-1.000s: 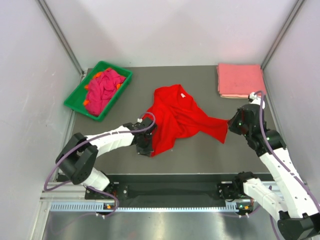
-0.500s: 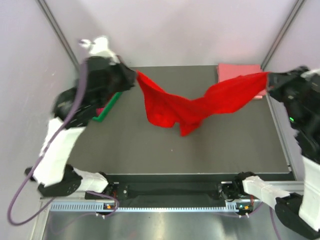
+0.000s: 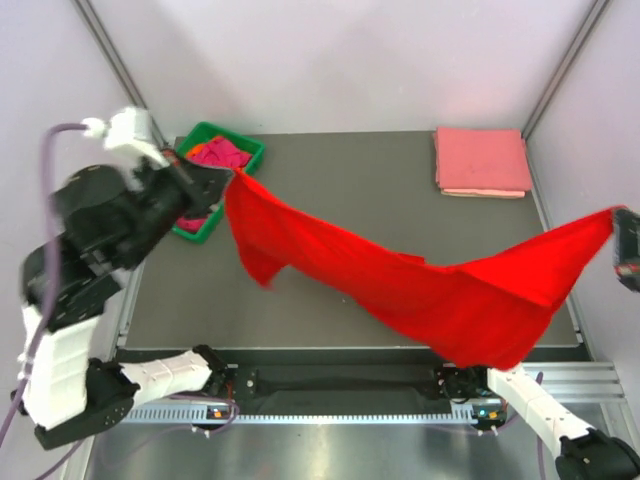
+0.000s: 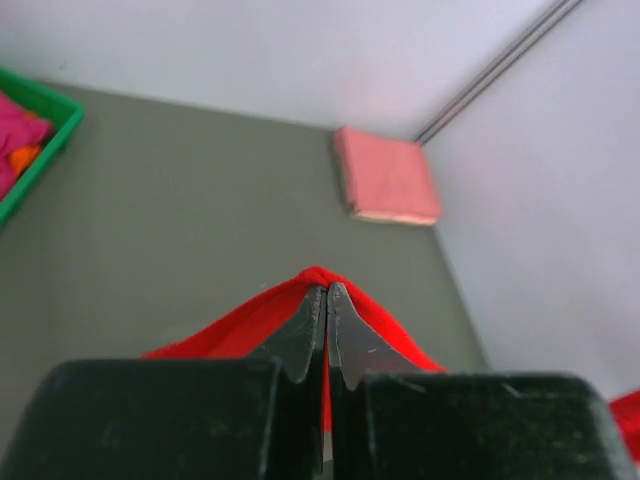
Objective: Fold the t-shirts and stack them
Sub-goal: Flatten the tshirt out
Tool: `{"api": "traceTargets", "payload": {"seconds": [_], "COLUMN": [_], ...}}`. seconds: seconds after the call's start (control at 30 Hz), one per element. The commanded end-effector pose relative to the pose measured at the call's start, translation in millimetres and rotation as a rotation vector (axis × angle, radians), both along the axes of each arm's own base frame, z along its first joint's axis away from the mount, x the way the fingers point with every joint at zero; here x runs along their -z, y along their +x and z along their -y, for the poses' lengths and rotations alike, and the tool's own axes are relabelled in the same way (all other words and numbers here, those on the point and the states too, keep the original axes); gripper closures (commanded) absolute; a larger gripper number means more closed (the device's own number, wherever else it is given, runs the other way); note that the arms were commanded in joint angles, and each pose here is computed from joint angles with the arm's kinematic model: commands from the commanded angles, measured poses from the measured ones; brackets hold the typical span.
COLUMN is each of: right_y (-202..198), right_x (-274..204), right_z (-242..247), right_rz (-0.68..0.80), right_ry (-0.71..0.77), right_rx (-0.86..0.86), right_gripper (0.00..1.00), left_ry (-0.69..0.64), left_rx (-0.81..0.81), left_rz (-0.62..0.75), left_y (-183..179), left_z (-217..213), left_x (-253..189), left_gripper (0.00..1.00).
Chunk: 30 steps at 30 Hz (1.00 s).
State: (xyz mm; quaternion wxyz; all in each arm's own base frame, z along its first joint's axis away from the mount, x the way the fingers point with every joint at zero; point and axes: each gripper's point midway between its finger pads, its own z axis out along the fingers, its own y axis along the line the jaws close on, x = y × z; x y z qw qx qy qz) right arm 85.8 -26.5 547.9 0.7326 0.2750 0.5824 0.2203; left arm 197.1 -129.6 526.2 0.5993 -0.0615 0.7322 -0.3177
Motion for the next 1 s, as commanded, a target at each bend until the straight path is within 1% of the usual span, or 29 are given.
{"api": "traceTargets", "payload": {"seconds": [0.0, 0.07, 0.1, 0.13, 0.17, 0.2, 0.23, 0.27, 0.3, 0.33, 0.37, 0.4, 0.43, 0.47, 0.5, 0.53, 0.57, 0.6, 0.63, 0.67, 0.7, 0.73, 0.77, 0.8, 0.83, 0.87, 0.9, 0.93, 0.97], "right_y": [78, 119, 133, 158, 175, 188, 217, 228, 241, 272, 277, 288, 319, 318, 327, 357, 346, 348, 351, 346, 340, 323, 315, 307, 286, 293, 291, 285, 282], "right_x": [40, 61, 64, 62, 66, 64, 61, 51, 42, 40, 10, -8, -1, -35, -47, -41, -78, -90, -95, -104, -111, -120, -122, -123, -131, -112, -101, -83, -70], "right_z": [-28, -41, -47, -53, -58, -60, -67, -71, -75, -81, -78, -76, -77, -72, -70, -66, -58, -59, -38, -32, -36, -7, -3, 0, 5, 4, 0, 3, 4], "right_rz": [-0.226, -0.295, -0.301, -0.286, -0.295, -0.285, -0.271, -0.239, -0.211, -0.203, -0.137, -0.088, -0.111, -0.028, 0.004, -0.008, 0.086, 0.136, 0.156, 0.188, 0.215, 0.231, 0.236, 0.239, 0.26, 0.212, 0.177, 0.127, 0.092], "right_ry": [-0.122, -0.165, -0.177, -0.19, -0.198, -0.203, -0.21, -0.208, -0.212, -0.242, -0.242, -0.268, -0.289, -0.284, -0.293, -0.316, -0.302, -0.281, -0.261, -0.248, -0.224, -0.22, -0.224, -0.234, -0.239, -0.245, -0.248, -0.236, -0.224], "right_rx": [-0.034, -0.052, -0.061, -0.06, -0.06, -0.054, -0.053, -0.055, -0.057, -0.051, -0.033, -0.01, 0.004, 0.029, 0.031, 0.044, 0.061, 0.03, 0.055, 0.044, -0.014, 0.039, 0.041, 0.043, 0.061, 0.028, -0.01, -0.006, -0.003], "right_gripper": [1.0, 1.0, 1.0, 1.0, 1.0, 1.0, 1.0, 1.0, 1.0, 1.0, 1.0, 1.0, 1.0, 1.0, 1.0, 1.0, 1.0, 1.0, 1.0, 1.0, 1.0, 1.0, 1.0, 1.0, 1.0, 1.0, 1.0, 1.0, 1.0], "left_ry": [0.156, 0.232, 0.251, 0.265, 0.285, 0.281, 0.261, 0.252, 0.214, 0.18, 0.173, 0.153, 0.108, 0.092, 0.06, 0.003, -0.042, -0.077, -0.118, -0.14, -0.142, -0.133, -0.116, -0.095, -0.075, -0.053, -0.038, -0.01, -0.016], "left_rx": [-0.048, -0.097, -0.11, -0.134, -0.14, -0.178, -0.193, -0.154, -0.163, -0.217, -0.219, -0.255, -0.263, -0.259, -0.231, -0.233, -0.226, -0.197, -0.183, -0.177, -0.122, -0.112, -0.11, -0.116, -0.134, -0.141, -0.152, -0.157, -0.155], "left_rz": [-0.111, -0.154, -0.159, -0.159, -0.167, -0.177, -0.166, -0.202, -0.185, -0.172, -0.199, -0.185, -0.117, -0.114, -0.081, 0.019, 0.027, 0.059, 0.121, 0.151, 0.174, 0.167, 0.184, 0.145, 0.12, 0.121, 0.102, 0.025, 0.037], "left_y": [41, 66, 75, 86, 106, 124, 138, 159, 178, 199, 225, 241, 249, 269, 276, 280, 291, 292, 288, 283, 273, 271, 254, 252, 246, 226, 219, 221, 196], "left_z": [21, 30, 33, 32, 40, 31, 28, 38, 35, 14, 17, 5, 3, 7, 12, 8, 10, 10, 9, 8, 15, 16, 12, 10, 5, -1, -5, -6, -11], "left_x": [55, 81, 87, 90, 96, 98, 90, 103, 98, 89, 102, 97, 68, 71, 59, 22, 18, 5, -19, -31, -39, -35, -45, -30, -22, -25, -18, 16, 11], "left_gripper": [1.0, 1.0, 1.0, 1.0, 1.0, 1.0, 1.0, 1.0, 1.0, 1.0, 1.0, 1.0, 1.0, 1.0, 1.0, 1.0, 1.0, 1.0, 1.0, 1.0, 1.0, 1.0, 1.0, 1.0, 1.0, 1.0, 1.0, 1.0, 1.0]}}
